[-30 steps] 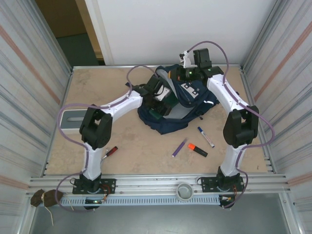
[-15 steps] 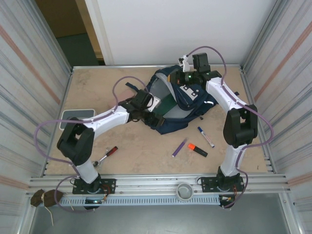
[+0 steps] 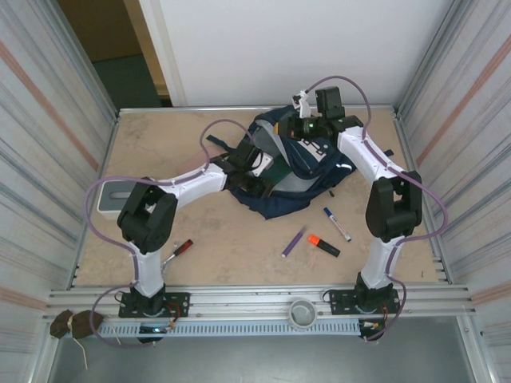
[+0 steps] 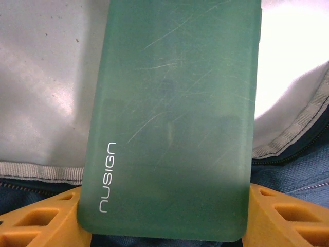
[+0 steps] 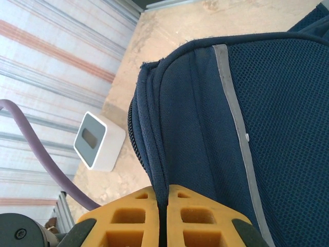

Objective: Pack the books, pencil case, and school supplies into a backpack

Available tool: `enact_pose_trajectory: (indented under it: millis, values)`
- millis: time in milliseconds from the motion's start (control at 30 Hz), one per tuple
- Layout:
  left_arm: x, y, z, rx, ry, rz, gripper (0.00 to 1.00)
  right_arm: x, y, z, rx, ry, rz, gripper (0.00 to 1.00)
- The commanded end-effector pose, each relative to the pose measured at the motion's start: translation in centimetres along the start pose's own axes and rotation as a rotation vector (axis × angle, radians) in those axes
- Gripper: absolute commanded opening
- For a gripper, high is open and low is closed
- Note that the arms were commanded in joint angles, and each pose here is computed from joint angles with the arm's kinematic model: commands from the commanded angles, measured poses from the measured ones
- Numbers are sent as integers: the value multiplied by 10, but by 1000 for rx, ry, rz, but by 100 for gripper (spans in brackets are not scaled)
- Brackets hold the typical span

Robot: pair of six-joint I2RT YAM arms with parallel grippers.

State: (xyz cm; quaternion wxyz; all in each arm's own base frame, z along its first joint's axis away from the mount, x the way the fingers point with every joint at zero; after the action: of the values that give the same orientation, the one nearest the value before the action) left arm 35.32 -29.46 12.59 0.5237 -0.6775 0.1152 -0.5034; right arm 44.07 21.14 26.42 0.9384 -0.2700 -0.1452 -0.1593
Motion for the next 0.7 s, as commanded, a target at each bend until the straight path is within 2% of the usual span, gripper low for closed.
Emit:
enact_pose_trajectory:
  millis: [0, 267, 367, 433, 533, 667]
  values:
    - [33, 0, -1, -25, 33, -122, 60, 0, -13, 24, 70, -35, -1, 0]
    - [78, 0, -8, -51, -25, -298, 62, -3, -9, 31, 113, -5, 5, 0]
    - [92, -1, -9, -80, -70, -373, 65, -3, -9, 28, 109, 0, 8, 0]
    - [100, 0, -11, -113, -92, -407, 72, -4, -8, 25, 101, 8, 9, 0]
    - [94, -2, -15, -135, -91, -410, 79, -5, -10, 19, 85, 12, 2, 0]
    - [67, -28, -14, -90, -59, -395, 88, -4, -17, 8, 55, 16, -14, 0]
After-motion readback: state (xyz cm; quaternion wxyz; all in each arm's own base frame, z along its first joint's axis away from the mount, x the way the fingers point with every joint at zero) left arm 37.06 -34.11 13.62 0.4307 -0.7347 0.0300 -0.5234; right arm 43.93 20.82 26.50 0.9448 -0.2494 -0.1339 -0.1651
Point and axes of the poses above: each hand's point on the last joint's axis, 136 mm out from that joint toward the fingers, its own y axis out along the fingers, its own z axis along the line the jaws close on, x = y × z, the point moved 5 cm from there along -y, back along the fingers, and after that the axes turned 15 degrees about y, right-handed, at the moved point
